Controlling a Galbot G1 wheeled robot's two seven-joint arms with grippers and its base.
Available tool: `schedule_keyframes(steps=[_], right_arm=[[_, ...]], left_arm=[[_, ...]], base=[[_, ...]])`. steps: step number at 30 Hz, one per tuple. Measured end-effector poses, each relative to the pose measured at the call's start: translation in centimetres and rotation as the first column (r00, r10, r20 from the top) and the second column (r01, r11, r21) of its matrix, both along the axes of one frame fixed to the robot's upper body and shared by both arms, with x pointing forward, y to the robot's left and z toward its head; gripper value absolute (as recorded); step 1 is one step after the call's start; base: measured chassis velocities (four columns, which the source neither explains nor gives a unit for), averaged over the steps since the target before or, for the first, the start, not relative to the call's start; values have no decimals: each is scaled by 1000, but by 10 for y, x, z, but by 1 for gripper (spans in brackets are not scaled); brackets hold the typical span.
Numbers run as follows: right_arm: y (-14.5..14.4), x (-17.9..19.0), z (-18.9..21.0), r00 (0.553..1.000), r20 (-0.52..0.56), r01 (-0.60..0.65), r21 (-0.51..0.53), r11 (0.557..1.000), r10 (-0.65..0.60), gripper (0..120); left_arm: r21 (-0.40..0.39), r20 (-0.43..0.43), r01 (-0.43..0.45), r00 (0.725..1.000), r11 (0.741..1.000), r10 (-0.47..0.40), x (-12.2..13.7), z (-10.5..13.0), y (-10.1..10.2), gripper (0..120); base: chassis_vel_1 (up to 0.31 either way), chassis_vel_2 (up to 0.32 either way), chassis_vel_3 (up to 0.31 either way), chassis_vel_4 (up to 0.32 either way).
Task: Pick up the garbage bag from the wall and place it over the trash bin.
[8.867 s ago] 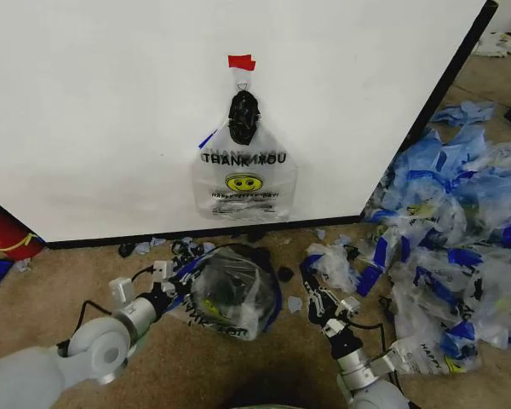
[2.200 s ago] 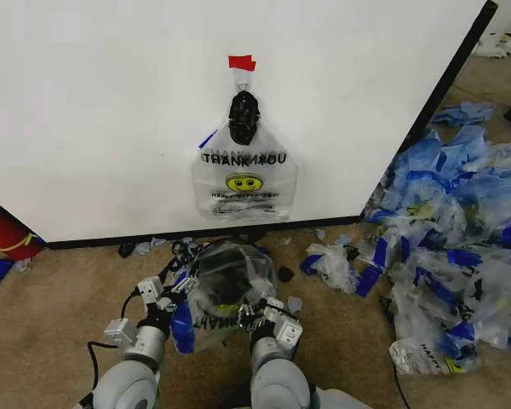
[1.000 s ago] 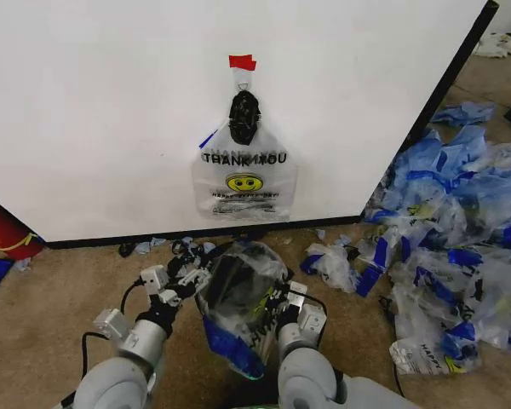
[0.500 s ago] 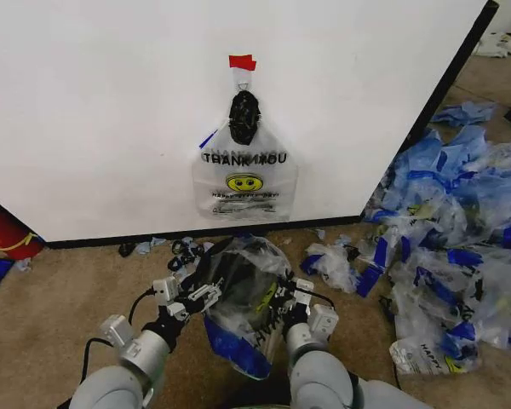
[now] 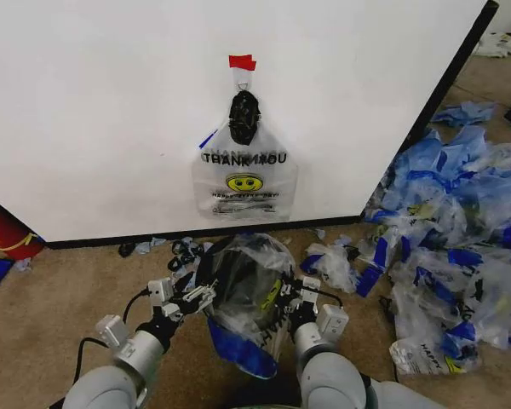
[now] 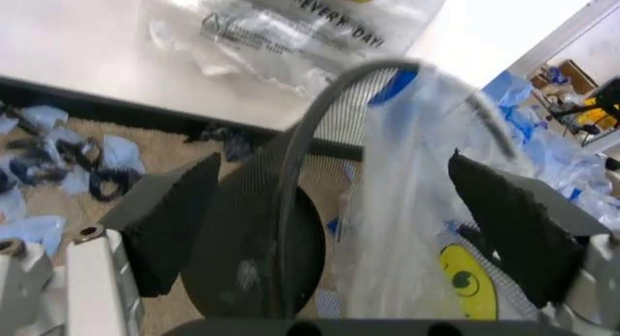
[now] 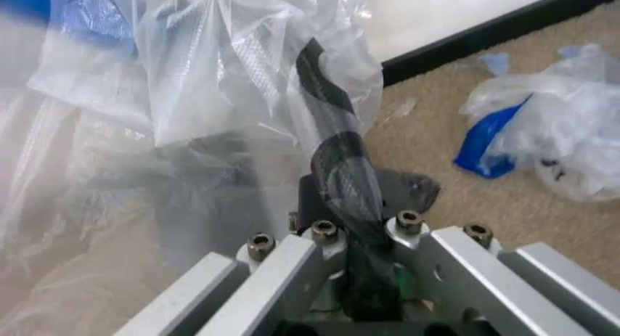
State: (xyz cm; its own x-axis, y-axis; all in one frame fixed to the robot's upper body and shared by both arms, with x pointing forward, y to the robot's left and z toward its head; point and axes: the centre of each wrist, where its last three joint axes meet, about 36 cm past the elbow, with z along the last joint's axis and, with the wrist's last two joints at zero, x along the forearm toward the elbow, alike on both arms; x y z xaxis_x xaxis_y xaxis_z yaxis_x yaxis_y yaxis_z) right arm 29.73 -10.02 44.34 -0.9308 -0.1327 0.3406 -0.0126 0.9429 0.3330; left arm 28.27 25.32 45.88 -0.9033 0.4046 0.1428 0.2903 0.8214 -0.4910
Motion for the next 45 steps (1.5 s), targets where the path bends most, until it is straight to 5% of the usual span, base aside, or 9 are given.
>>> schedule_keyframes(steps=[9, 20, 45], right_arm=[[-5, 5, -9, 999, 32, 4, -27, 1000, -3, 0], [-7, 15, -20, 996, 82, -11, -40, 999, 14, 0], [-3, 3, -5, 993, 105, -53, -3, 999, 53, 0]], left_arm=[[55, 55, 7, 998, 998, -10, 5, 6, 7, 94], [-7, 75, 102, 992, 995, -101, -9, 24, -6, 94], [-21, 32, 142, 989, 990, -141, -3, 5, 5, 94]], base=[[0, 0, 0, 0], [0, 0, 0, 0], [0, 0, 0, 0]])
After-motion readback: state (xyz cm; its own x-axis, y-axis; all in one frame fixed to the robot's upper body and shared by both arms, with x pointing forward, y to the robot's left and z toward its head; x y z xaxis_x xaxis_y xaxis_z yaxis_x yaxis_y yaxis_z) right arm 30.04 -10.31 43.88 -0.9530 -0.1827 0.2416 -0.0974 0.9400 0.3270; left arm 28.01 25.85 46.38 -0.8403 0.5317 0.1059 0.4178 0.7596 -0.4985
